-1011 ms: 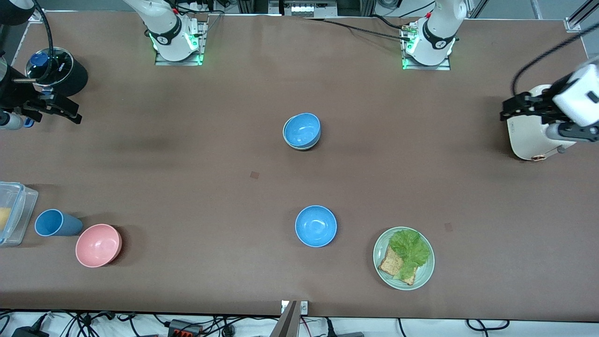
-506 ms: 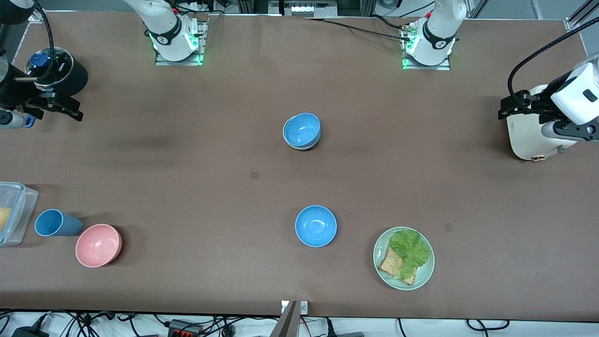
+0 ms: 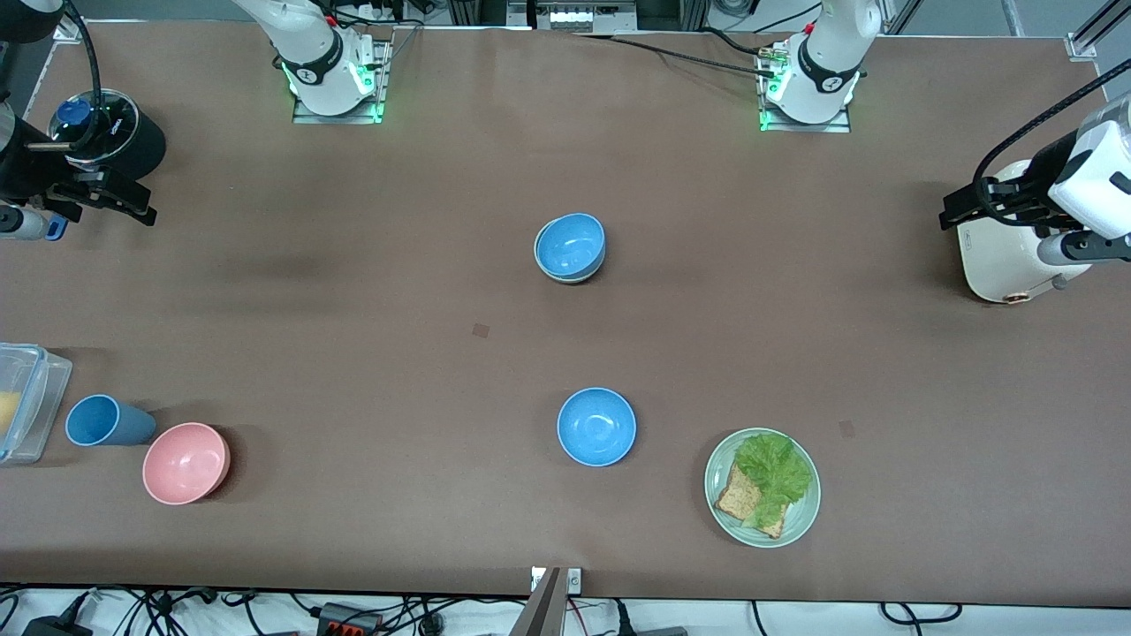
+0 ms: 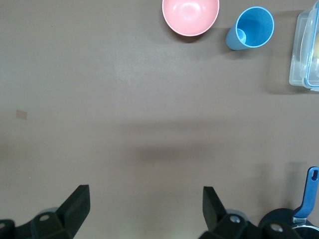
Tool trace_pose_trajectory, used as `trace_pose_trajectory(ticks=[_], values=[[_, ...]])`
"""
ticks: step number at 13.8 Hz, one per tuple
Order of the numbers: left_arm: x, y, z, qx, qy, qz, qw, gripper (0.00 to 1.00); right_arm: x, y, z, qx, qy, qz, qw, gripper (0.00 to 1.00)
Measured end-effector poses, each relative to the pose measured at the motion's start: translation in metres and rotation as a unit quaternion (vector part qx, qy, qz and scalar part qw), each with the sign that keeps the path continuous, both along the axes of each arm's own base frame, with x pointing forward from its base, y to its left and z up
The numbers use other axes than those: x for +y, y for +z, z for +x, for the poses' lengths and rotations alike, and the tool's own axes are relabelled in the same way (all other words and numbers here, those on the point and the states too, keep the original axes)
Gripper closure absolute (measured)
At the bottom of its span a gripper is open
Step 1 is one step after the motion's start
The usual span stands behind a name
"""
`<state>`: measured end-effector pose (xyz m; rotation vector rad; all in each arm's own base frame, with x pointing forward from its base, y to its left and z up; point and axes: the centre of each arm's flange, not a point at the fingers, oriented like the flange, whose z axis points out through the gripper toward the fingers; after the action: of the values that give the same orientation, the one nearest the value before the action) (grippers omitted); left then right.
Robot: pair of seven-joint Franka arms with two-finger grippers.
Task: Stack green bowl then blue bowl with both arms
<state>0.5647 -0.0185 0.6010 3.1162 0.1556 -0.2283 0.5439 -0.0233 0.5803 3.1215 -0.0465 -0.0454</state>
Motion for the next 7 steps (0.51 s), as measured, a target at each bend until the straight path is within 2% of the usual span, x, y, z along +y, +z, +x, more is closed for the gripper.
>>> trace_pose_trajectory(ticks=[7], values=[[0.0002,-0.0020,-0.0002,0.002,-0.007,-0.001,1.000,0.00,0.0000,0.0001,-0.0001,0.000,0.000,0.000,1.000,0.00]])
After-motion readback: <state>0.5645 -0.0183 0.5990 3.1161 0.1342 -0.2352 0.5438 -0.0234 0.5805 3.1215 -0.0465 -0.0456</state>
